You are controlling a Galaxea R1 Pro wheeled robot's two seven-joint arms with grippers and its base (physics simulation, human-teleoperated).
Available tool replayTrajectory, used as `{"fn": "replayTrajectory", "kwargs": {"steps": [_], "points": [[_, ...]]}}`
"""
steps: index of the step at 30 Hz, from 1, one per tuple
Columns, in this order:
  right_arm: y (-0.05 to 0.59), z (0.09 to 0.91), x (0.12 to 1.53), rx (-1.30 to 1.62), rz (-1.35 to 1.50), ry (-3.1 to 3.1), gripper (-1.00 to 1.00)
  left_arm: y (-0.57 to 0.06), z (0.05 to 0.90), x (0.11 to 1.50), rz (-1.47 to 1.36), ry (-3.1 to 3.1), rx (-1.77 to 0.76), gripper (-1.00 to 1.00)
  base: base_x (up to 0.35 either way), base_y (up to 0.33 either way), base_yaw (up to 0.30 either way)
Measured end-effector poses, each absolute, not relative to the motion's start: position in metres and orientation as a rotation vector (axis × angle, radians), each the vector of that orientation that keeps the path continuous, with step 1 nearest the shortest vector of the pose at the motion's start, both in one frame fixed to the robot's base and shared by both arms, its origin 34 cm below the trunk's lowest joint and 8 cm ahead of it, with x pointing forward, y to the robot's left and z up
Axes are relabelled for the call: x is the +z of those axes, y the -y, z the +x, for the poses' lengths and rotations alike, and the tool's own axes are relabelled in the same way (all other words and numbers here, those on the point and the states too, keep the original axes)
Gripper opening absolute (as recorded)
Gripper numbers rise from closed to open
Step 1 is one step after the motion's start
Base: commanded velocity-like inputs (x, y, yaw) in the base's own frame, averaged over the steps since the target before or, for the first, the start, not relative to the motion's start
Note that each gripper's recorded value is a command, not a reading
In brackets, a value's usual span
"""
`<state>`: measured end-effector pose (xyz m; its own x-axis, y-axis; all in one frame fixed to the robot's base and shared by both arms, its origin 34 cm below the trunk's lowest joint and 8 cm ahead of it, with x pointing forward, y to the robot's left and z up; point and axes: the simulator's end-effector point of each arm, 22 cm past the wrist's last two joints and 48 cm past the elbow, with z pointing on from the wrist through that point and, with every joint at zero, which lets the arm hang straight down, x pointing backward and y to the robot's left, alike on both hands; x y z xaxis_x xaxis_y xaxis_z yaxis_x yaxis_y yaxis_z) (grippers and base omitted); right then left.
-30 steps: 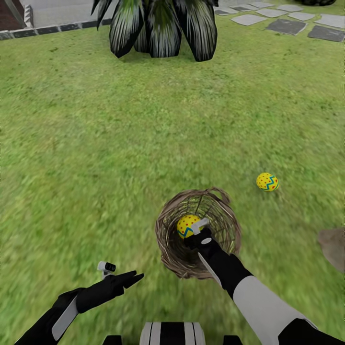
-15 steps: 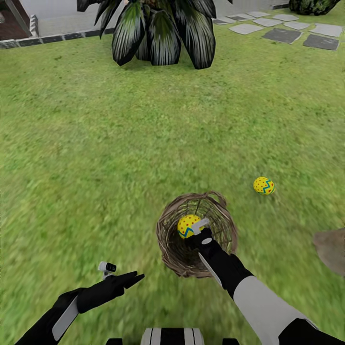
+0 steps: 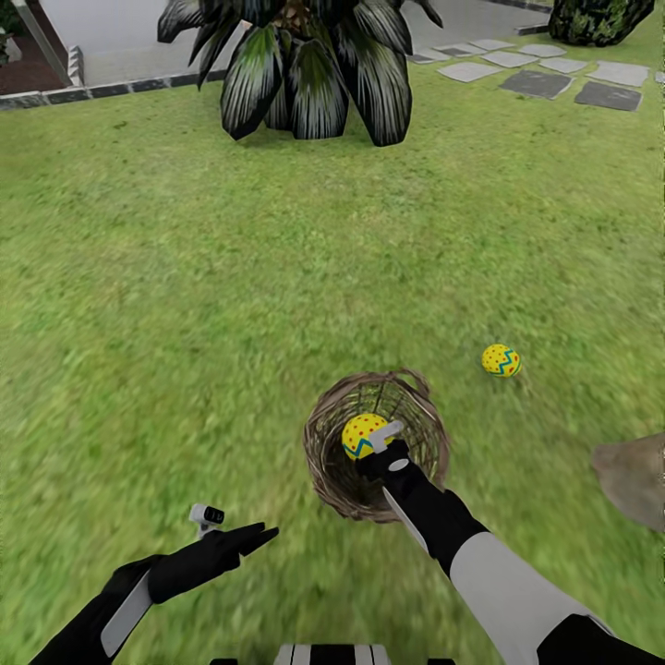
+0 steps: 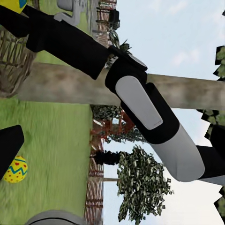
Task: Take the three Easter eggs out of the wicker basket on the lawn in the garden, then place them on the lawn next to a single tree (choose any tree) so that all three eggs are next to the same tree and none are left in the basket.
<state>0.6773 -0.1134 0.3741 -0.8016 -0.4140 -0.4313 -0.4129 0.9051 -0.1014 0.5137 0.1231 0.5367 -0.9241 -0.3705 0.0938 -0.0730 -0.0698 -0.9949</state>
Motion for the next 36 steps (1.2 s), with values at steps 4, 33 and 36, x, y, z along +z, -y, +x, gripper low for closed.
{"fn": "replayTrajectory", "kwargs": {"steps": [4,33,36], "points": [[0.112,0.683,0.388,-0.003,-0.597,-2.602,-1.00,-0.122,0.515,0.546,-0.476,-1.988,-2.100,1.00,-0.148,0.000,0.000],[0.111,0.695,0.446,-0.043,-0.621,-2.674,-1.00,-0.124,0.523,0.575,-0.441,-1.967,-2.087,1.00,-0.022,0.000,0.000],[0.111,0.694,0.450,-0.047,-0.625,-2.685,-1.00,-0.124,0.524,0.577,-0.435,-1.965,-2.088,1.00,0.000,0.000,0.000]]}}
